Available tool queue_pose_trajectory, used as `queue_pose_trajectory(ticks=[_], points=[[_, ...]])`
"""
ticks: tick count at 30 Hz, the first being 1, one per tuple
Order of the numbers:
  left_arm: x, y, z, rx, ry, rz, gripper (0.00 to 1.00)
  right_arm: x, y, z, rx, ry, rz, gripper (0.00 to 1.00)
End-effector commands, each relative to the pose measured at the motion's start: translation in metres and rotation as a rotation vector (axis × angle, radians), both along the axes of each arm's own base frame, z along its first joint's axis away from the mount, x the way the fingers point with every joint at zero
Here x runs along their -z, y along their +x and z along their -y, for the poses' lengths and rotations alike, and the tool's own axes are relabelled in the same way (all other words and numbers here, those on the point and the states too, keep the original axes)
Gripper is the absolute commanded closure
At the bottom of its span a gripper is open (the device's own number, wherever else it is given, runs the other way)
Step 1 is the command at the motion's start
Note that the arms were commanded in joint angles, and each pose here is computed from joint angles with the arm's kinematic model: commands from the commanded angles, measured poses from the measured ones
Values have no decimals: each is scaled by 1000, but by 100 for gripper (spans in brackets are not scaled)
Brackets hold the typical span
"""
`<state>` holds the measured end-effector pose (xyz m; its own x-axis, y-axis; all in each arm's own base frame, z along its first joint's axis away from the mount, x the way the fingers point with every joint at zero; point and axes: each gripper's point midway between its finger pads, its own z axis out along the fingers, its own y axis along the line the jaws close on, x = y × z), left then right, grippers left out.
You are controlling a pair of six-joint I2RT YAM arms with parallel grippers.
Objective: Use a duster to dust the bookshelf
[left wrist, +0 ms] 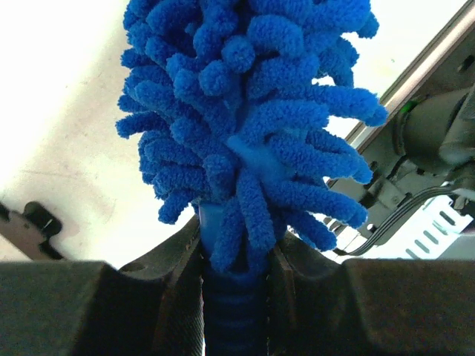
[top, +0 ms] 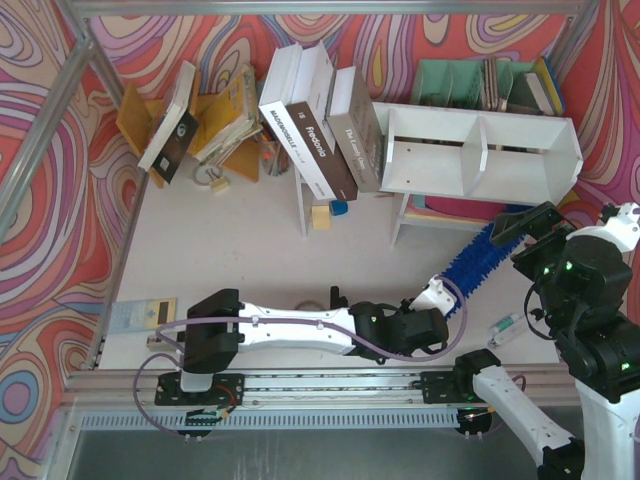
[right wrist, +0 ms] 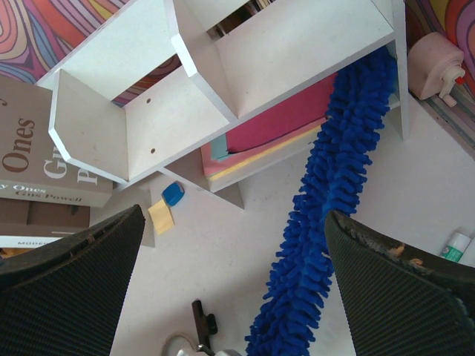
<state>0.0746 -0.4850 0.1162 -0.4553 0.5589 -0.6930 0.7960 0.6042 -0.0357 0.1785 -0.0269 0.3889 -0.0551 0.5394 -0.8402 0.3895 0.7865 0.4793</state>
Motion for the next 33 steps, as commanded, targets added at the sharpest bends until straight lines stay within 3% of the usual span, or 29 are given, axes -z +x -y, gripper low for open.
queue_pose_trajectory(ticks=[1, 10, 27, 33], points=[[-36, 8, -2, -37, -105, 73, 100, -1, -4, 1, 3, 2, 8, 5], [-56, 33, -24, -206, -221, 113, 100, -5, -3, -1, -7, 4, 12, 5], [-45, 48, -99, -425, -269, 103, 100, -6, 3, -2, -13, -1, 15, 5], [-47, 48, -103, -420, -274, 105, 100, -4, 3, -2, -13, -1, 10, 5]])
